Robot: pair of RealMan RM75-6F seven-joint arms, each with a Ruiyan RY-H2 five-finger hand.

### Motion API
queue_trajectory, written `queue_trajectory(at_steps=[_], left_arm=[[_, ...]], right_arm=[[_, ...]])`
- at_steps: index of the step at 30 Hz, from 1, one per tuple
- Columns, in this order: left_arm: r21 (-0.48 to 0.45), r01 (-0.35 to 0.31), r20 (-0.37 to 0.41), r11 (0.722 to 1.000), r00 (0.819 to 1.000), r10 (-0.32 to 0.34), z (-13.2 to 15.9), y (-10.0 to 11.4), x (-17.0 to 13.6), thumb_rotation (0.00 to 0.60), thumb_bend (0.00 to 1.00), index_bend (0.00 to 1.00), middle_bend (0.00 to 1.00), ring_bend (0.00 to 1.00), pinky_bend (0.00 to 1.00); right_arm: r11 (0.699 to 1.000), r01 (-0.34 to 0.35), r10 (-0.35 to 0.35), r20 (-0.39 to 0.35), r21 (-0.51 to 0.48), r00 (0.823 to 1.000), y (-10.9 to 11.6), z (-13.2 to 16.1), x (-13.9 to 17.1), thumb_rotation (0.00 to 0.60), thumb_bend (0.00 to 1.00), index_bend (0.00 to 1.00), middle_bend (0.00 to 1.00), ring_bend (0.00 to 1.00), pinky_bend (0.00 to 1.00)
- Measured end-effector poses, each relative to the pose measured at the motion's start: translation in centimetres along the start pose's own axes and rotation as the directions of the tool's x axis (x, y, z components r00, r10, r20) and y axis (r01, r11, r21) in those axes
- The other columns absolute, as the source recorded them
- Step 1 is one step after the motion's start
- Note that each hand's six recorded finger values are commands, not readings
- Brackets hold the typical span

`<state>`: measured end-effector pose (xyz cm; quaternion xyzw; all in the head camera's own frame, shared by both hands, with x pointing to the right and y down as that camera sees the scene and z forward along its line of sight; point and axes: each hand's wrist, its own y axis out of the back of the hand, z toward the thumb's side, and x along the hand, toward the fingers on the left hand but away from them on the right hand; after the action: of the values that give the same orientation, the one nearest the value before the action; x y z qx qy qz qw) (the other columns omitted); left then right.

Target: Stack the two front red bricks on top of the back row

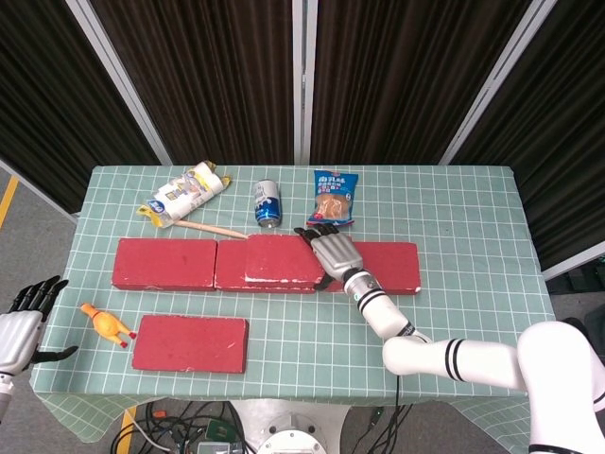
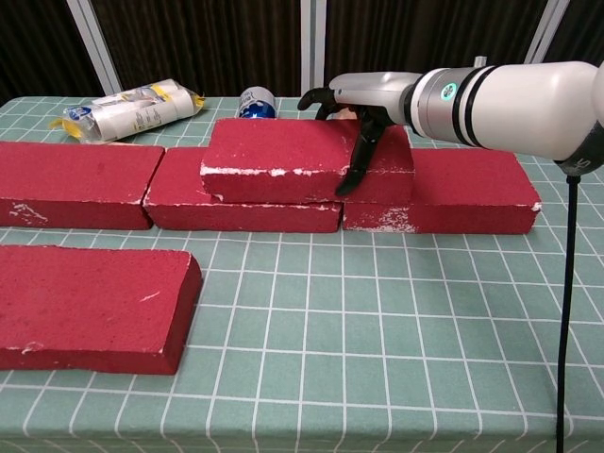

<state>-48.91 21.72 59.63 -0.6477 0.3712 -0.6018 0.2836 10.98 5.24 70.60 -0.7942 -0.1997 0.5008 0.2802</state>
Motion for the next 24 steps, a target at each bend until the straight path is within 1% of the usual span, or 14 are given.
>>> queue_trajectory(at_steps=[4, 10, 12, 20, 24], left_arm=[[0.0, 0.001, -0.001, 1.0, 1.0, -0.001, 0.0, 0.0, 0.0, 0.6, 0.0, 0.01, 0.0, 0.0, 0.02], [0.0, 0.002, -0.002, 1.0, 1.0, -0.002, -0.1, 0.0, 0.0, 0.6, 0.0, 0.01, 0.0, 0.0, 0.02], [0.0, 0.003, -0.002, 1.0, 1.0, -0.003, -0.1, 0.0, 0.1, 0.6, 0.0, 0.01, 0.0, 0.0, 0.02], [0.002, -0.002, 0.002, 1.0, 1.0, 0.002, 0.1, 0.1, 0.0, 0.6, 0.0, 0.01, 0.0, 0.0, 0.02], [0.004, -0.003, 0.02, 1.0, 1.0, 0.003, 0.6, 0.1, -0.1, 0.6, 0.0, 0.01, 0.0, 0.0, 0.02]], right_arm=[[1.0, -0.001, 0.001, -0.006, -0.001, 1.0, 0.0, 0.0, 0.0, 0.6, 0.0, 0.0, 0.17, 0.0, 0.0], [1.0, 0.005, -0.005, -0.015, 0.003, 1.0, 0.1, 0.1, 0.0, 0.6, 0.0, 0.0, 0.01, 0.0, 0.0], [1.0, 0.009, -0.009, -0.021, 0.002, 1.0, 0.2, 0.2, 0.0, 0.6, 0.0, 0.0, 0.0, 0.0, 0.0], [1.0, 0.02, -0.02, -0.033, -0.011, 0.999, 0.4, 0.4, 0.3, 0.6, 0.0, 0.0, 0.0, 0.0, 0.0], [0.999, 0.039, -0.04, -0.049, -0.032, 0.998, 1.2, 0.7, 1.1, 0.6, 0.0, 0.0, 0.0, 0.0, 0.0]])
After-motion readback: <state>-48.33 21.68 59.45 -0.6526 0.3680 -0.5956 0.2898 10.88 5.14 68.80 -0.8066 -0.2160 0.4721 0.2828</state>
